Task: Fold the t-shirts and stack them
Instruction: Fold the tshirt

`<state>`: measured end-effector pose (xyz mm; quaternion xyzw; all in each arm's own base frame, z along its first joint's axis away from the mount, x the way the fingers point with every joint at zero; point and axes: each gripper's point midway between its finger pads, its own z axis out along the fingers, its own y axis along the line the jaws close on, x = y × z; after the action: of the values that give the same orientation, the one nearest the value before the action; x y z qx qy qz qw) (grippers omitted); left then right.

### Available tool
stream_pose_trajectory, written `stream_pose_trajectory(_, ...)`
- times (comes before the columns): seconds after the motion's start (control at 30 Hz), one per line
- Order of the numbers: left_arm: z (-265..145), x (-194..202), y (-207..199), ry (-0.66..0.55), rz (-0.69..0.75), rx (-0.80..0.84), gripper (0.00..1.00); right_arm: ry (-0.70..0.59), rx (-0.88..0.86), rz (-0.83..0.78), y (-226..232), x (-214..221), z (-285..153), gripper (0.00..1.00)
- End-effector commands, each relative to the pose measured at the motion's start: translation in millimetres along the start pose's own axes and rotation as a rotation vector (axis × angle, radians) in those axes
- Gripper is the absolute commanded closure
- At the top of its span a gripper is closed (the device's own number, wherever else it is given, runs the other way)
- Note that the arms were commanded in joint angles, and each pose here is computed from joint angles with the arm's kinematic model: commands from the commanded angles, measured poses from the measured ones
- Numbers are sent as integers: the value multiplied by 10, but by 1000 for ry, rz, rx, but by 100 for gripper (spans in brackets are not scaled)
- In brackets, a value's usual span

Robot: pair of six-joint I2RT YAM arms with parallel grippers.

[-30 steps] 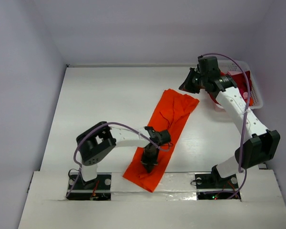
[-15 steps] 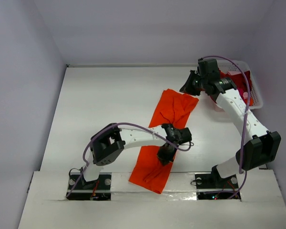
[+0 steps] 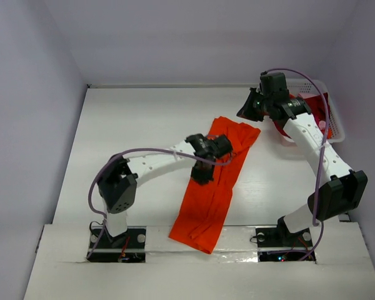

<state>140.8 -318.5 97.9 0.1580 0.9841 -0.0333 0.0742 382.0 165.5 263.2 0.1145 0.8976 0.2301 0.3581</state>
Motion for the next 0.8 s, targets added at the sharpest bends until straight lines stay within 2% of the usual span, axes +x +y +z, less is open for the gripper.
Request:
stream_pose_trajectory(0.0,-260,-706,234,-241,-103,-6,100,-68,8,-21,46,-208,-164,100)
stream_pose_trajectory(0.1,-412,-1224,223,-399,-121,38,100,-84,27,-28,21,-229,-283,100)
stream_pose_trajectory(0.17,-376,-1503,300,-446,-144,55,100,-91,39,-27,-1,-227,-354,100)
stream_pose_trajectory(0.4,-267,-2373,-5,-590,-65,246,100,-105,21,-11,22,-176,-633,100)
stream_pose_trajectory(0.53,18,-2666,-30,-565,-56,311,100,-97,21,-3,4,-125,-672,100)
stream_pose_trajectory(0.77,48,-3226,40,-633,-70,376,100,-87,40,-12,-57,-71,-674,100)
